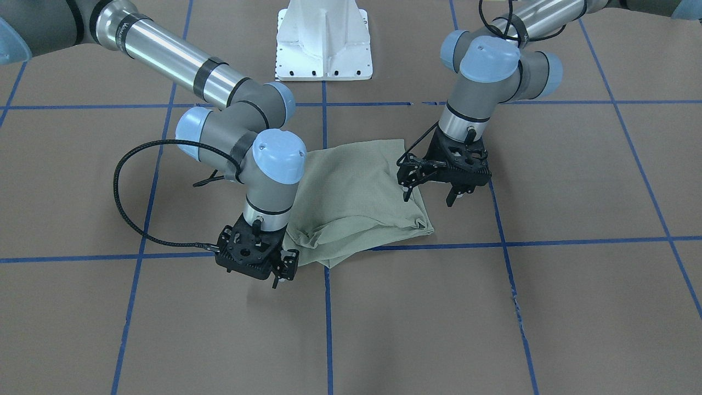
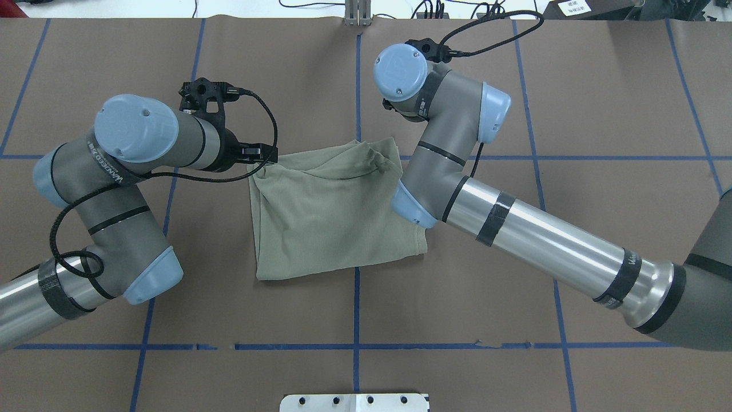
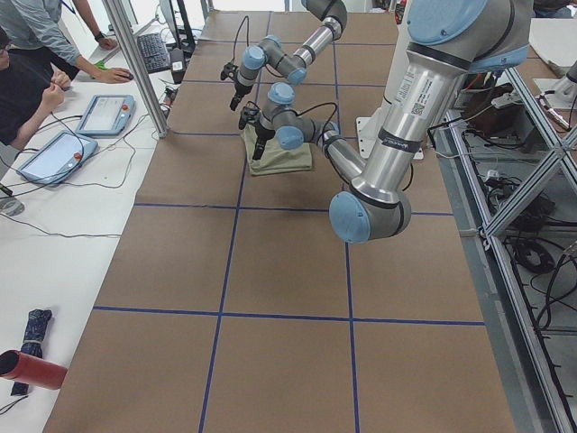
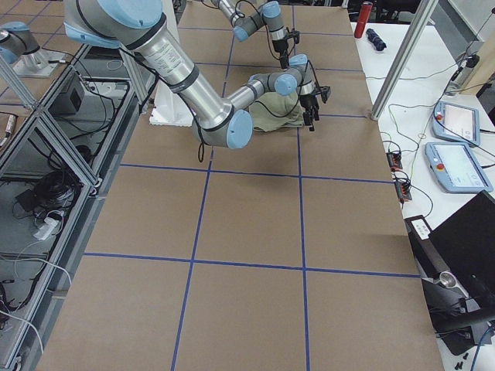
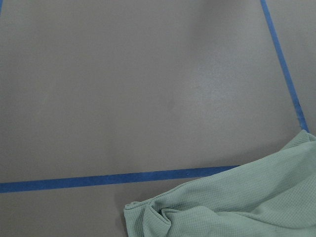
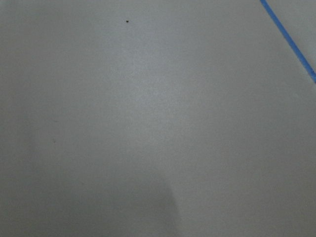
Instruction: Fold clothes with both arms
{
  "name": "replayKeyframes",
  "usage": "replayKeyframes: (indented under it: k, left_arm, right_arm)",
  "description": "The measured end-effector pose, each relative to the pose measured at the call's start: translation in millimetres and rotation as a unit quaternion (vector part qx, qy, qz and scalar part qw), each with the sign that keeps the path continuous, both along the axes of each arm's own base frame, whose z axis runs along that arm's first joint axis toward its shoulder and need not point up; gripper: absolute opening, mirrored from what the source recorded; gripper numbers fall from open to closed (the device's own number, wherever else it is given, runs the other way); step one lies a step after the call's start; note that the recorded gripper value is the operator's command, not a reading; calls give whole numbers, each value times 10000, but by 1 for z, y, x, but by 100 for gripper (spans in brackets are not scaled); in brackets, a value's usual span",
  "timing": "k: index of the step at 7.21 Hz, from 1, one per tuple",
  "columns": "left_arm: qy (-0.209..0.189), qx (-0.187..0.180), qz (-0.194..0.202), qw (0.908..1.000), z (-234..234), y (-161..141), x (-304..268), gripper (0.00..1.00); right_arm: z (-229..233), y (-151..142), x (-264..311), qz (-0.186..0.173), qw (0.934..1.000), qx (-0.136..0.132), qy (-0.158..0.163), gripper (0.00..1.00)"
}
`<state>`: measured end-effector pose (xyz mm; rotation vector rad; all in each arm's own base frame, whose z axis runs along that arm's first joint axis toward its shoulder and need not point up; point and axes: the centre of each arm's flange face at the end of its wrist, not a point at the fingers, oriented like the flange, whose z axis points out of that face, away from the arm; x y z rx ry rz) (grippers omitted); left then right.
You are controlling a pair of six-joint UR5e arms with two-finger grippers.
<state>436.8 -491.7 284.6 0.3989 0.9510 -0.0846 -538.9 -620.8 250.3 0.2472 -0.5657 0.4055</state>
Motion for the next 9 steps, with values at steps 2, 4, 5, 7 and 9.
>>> replayKeyframes:
  k: [2, 4, 5, 7, 9]
  left_arm:
    - [-45, 107, 85, 9999, 1, 9, -17, 100]
    - [-514, 548, 503, 9959, 18, 7, -97, 100]
    - [-823, 801, 796, 9902, 36, -2, -161, 100]
    - [-1126, 822, 1076, 9844, 104, -11, -303, 100]
    - [-1147, 259, 882, 9891, 182, 9, -398, 100]
  right_arm:
    - [8, 1, 75, -818, 9962, 74, -287, 100]
    - [45, 10, 207, -1734, 9844, 244, -162, 100]
    - [81, 16, 282, -2155, 9759, 296, -172, 100]
    - [176, 39, 408, -2777, 9598, 291, -291, 100]
    - [271, 84, 492, -3020, 9530, 79, -228, 100]
